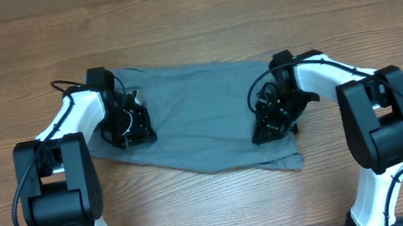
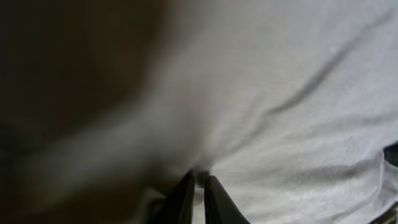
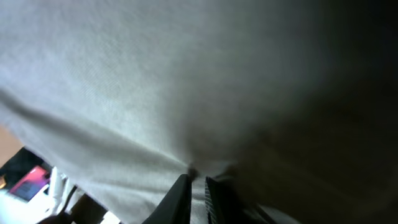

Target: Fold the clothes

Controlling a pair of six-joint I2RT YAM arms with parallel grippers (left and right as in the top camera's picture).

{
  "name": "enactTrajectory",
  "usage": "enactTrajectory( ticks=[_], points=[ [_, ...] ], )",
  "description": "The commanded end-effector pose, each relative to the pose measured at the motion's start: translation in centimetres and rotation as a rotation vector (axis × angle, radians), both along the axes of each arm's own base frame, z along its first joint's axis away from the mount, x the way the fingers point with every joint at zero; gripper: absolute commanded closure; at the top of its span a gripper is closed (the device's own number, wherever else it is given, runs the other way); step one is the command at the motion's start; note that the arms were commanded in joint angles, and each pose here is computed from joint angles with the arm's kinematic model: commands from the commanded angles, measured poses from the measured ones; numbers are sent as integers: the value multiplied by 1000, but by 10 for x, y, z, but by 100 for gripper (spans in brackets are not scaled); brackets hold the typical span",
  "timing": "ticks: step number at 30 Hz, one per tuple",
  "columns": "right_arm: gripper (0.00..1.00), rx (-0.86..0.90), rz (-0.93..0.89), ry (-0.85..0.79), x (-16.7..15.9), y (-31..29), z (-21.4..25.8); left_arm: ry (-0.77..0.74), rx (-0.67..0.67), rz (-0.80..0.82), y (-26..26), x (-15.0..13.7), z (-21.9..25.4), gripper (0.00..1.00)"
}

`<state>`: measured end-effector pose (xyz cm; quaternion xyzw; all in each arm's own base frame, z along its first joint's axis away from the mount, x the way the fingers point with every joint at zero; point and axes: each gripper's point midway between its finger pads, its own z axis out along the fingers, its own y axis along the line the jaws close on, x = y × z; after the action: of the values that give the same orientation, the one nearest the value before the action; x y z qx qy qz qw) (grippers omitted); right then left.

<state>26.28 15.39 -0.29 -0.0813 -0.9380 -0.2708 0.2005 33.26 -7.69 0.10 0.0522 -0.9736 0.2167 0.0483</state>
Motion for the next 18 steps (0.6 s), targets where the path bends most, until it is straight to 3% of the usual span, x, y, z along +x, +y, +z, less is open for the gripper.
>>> enactTrajectory(
  ticks=[1,8,18],
  points=[
    [90,-275,-12,209,-50,-67,-47,16,188,76,63,-2,-14,88],
    [91,-323,-106,256,-50,-105,-46,22,147,192,93,-1,-12,90],
    [91,-311,-192,251,-40,-124,-43,-1,49,206,81,6,-4,89]
  ],
)
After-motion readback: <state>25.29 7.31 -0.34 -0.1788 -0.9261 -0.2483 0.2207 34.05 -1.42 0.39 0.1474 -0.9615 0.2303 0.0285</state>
